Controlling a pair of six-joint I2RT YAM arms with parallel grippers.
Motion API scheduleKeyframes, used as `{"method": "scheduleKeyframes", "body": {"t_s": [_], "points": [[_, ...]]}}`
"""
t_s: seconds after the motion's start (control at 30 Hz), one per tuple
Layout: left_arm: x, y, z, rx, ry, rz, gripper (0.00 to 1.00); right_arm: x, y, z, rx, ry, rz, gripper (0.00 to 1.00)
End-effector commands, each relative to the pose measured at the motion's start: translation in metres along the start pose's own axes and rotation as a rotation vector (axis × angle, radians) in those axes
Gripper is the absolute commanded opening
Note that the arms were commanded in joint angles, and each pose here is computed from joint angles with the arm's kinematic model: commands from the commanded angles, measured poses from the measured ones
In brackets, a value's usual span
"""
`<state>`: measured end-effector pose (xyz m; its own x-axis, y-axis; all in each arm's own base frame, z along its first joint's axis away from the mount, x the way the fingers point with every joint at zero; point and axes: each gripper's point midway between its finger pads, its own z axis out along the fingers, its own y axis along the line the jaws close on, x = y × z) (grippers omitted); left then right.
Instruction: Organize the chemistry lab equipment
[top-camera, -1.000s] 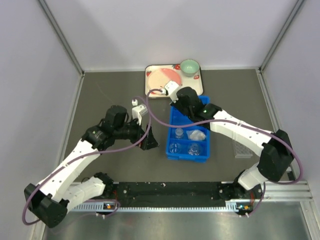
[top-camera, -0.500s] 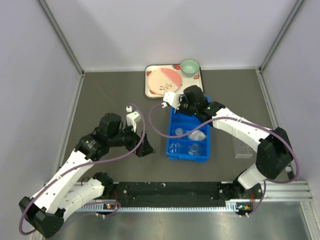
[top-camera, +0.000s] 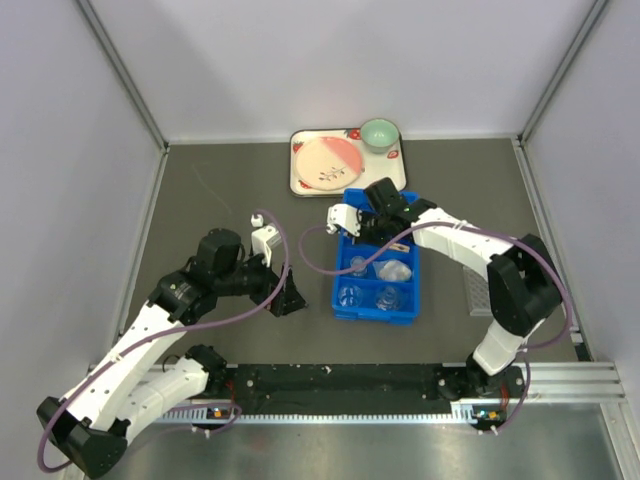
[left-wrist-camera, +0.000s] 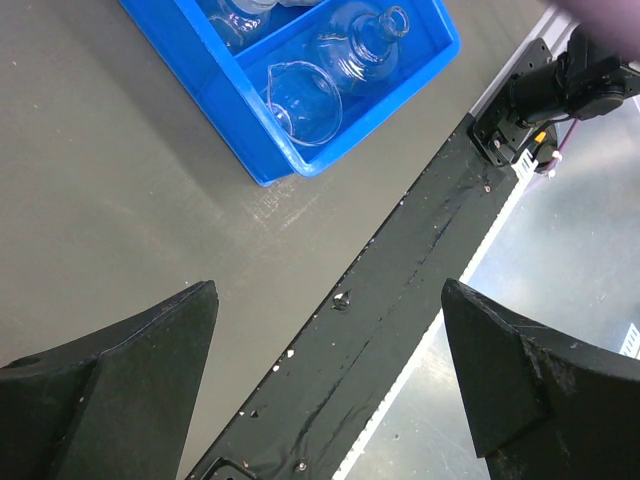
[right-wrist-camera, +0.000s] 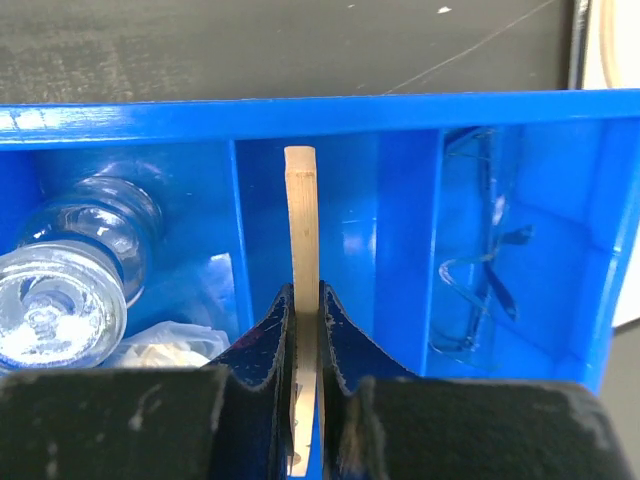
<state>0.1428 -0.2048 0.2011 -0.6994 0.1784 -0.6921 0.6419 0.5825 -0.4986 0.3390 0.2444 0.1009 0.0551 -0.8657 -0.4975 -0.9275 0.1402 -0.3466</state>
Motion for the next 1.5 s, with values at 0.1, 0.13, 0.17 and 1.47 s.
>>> {"method": "scheduleKeyframes", "body": {"t_s": [0.1, 0.13, 0.17, 1.47], "points": [[-0.003, -0.002, -0.003, 0.005, -0.018, 0.027, 0.99, -0.006, -0.006, 0.007, -0.047, -0.004, -0.026, 0.0], [-0.002, -0.002, -0.003, 0.007, -0.014, 0.023, 0.99, -0.003, -0.006, 0.009, -0.048, 0.009, -0.025, 0.0], [-0.002, -0.002, -0.003, 0.009, -0.012, 0.022, 0.99, -0.002, -0.005, 0.01, -0.054, 0.016, -0.023, 0.0], [0.004, -0.004, -0.002, 0.029, -0.004, 0.016, 0.99, 0.01, -0.045, 0.021, 0.042, 0.084, 0.137, 0.26]]}}
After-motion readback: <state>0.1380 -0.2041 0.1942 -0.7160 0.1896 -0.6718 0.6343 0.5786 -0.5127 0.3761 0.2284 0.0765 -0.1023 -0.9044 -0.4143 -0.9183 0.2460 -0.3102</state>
